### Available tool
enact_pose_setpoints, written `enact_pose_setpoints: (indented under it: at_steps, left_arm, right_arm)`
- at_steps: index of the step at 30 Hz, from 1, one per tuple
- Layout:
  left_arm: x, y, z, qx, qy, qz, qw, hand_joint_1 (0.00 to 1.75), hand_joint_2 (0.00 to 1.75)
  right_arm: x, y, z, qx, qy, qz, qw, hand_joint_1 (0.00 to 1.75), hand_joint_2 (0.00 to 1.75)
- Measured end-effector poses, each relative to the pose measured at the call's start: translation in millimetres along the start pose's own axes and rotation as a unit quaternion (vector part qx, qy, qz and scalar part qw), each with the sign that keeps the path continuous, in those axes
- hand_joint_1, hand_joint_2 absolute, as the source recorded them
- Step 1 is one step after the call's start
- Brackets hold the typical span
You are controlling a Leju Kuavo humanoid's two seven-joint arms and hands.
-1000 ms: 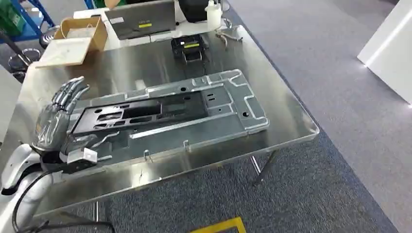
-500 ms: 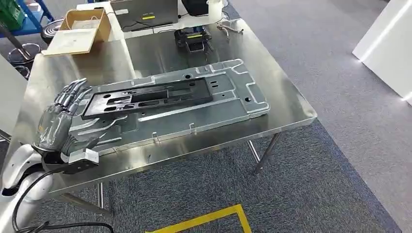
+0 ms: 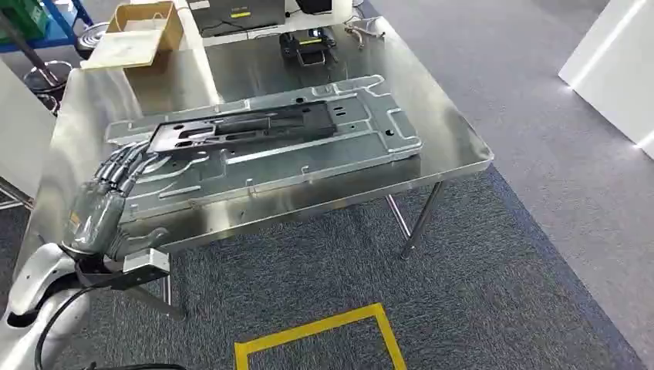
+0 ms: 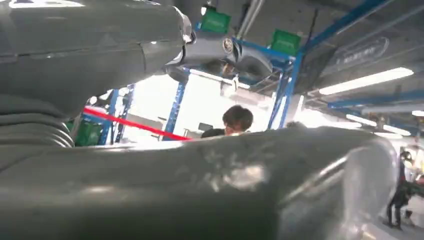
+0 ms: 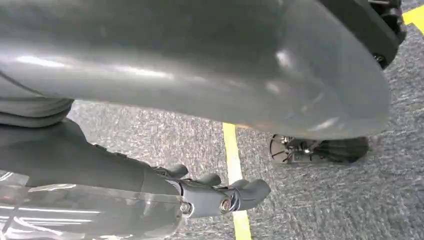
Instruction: Take the parts from the cabinet and place them on the table.
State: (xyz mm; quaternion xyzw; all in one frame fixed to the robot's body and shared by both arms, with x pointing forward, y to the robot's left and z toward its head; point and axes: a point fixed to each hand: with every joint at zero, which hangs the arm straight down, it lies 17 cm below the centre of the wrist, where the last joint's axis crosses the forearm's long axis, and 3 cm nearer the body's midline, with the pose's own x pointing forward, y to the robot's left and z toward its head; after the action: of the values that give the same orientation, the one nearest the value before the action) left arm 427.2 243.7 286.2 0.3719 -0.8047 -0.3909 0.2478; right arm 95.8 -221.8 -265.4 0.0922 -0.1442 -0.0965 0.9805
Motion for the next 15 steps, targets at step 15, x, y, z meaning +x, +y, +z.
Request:
enact_pose_setpoints:
  at_steps: [15]
  left_arm:
    - [11.2,-17.1,-0.9,-0.033,-0.009,-0.005,0.999,0.0,0.0]
  right_arm:
    - [5.8,-4.9,-0.9,-0.013,-0.008,-0.028,0.999,0.0,0.0]
